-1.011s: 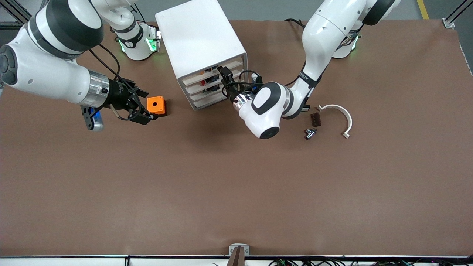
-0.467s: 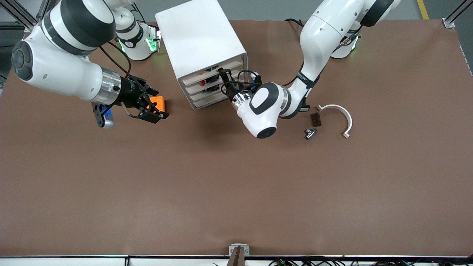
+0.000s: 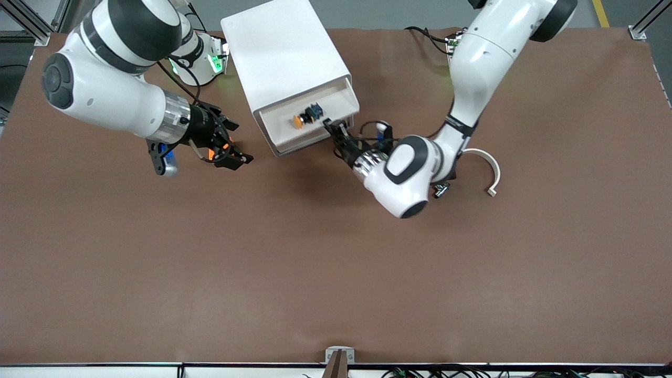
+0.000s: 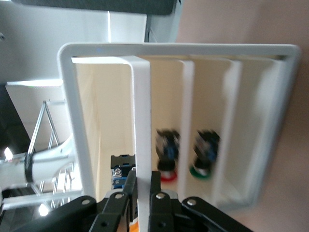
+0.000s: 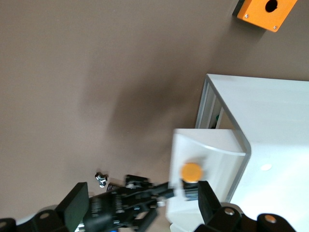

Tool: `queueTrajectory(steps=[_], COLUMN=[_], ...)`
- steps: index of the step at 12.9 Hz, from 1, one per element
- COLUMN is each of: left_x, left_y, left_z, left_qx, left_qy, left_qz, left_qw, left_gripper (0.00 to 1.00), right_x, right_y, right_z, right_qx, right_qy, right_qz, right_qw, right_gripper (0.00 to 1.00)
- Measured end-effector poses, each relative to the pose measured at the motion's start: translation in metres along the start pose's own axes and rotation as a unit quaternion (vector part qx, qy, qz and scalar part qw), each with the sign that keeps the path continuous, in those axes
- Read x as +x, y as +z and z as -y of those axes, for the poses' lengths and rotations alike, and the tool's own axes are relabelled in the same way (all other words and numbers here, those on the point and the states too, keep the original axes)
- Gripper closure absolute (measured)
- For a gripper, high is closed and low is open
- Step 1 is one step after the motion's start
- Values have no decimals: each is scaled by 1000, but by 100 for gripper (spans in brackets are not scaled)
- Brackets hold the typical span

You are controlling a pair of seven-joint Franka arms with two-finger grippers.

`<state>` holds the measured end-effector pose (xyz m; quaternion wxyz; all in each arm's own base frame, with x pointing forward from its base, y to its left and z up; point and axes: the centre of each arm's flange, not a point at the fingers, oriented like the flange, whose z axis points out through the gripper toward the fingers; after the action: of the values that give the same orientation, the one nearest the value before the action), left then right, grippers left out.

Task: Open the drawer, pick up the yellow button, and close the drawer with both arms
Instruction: 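Pull the drawer open with the left gripper while the right gripper reaches in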

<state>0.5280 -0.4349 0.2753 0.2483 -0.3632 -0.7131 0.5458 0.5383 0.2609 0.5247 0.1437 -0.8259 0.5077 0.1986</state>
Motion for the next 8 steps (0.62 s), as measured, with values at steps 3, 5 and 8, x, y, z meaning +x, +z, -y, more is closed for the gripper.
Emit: queueTrajectory(steps=[3, 5, 8], left_x=[4, 3, 8], left_y=[-33, -33, -58], left_z=[-7, -7, -7], left_qx=[-4, -5, -4], left_qy=[13, 15, 24], left_qz=[27, 28, 43], left_qw=[1000, 999, 999], left_gripper=[86, 86, 82], right_x=[-25, -45, -85], right_y=[24, 48, 92], right_z=[6, 10, 10], right_qx=[-1, -6, -15], right_qy=[-18, -21, -45], right_qz=[-6, -27, -74], right_qw=[1000, 999, 996], right_gripper=[0, 0, 0])
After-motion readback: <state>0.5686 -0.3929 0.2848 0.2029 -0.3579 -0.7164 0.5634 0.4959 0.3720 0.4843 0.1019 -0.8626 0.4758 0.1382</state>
